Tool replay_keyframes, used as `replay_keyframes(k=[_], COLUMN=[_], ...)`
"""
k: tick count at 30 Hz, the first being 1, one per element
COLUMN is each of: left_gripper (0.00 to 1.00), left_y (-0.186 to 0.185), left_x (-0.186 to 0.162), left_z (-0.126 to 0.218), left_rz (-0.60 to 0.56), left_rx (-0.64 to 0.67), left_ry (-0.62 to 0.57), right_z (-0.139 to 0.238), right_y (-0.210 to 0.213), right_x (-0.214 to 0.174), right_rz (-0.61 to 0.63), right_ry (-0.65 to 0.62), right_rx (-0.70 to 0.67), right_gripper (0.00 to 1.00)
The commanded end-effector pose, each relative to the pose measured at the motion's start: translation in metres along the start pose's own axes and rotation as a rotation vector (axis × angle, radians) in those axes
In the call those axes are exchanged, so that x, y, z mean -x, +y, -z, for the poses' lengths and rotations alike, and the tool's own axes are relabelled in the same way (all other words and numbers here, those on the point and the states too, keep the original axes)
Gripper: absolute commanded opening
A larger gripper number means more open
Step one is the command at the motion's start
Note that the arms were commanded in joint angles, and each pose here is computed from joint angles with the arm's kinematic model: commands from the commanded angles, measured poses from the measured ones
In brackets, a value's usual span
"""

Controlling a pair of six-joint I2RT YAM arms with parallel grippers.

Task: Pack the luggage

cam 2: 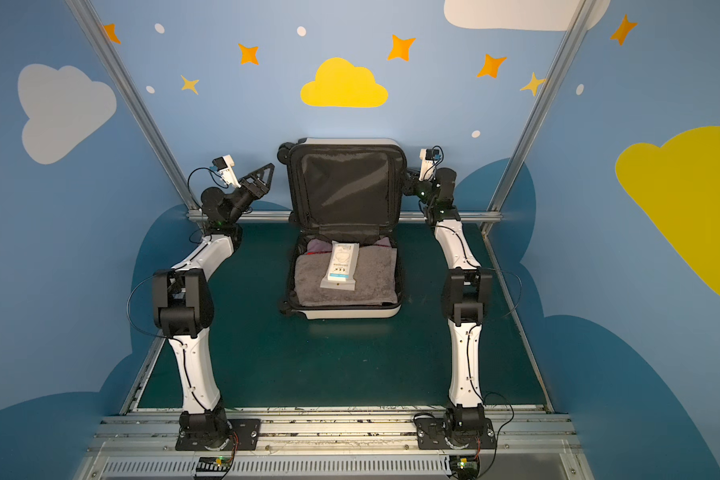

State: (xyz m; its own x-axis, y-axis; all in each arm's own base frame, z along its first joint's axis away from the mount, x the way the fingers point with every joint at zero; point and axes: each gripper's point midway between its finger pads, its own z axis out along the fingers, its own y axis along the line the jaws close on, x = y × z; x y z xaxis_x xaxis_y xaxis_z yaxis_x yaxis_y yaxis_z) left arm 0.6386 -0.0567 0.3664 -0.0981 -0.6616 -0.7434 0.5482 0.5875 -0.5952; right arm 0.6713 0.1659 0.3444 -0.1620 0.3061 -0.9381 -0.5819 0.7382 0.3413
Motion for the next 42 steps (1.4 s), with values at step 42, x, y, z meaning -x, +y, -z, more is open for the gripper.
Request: replay_keyframes(k=[42], left_gripper=[0.99], left_y=[0.07], left_x=[-0.102], left_z=[-0.049], left_rz=[0.067], left_rx=[0.076], left_ry=[0.253], right_z=[0.014], right_y=[0.084], right_x=[-0.007], right_rz=[-0.033], right_ry=[0.066], right_rx=[0.187], right_gripper=[0.0])
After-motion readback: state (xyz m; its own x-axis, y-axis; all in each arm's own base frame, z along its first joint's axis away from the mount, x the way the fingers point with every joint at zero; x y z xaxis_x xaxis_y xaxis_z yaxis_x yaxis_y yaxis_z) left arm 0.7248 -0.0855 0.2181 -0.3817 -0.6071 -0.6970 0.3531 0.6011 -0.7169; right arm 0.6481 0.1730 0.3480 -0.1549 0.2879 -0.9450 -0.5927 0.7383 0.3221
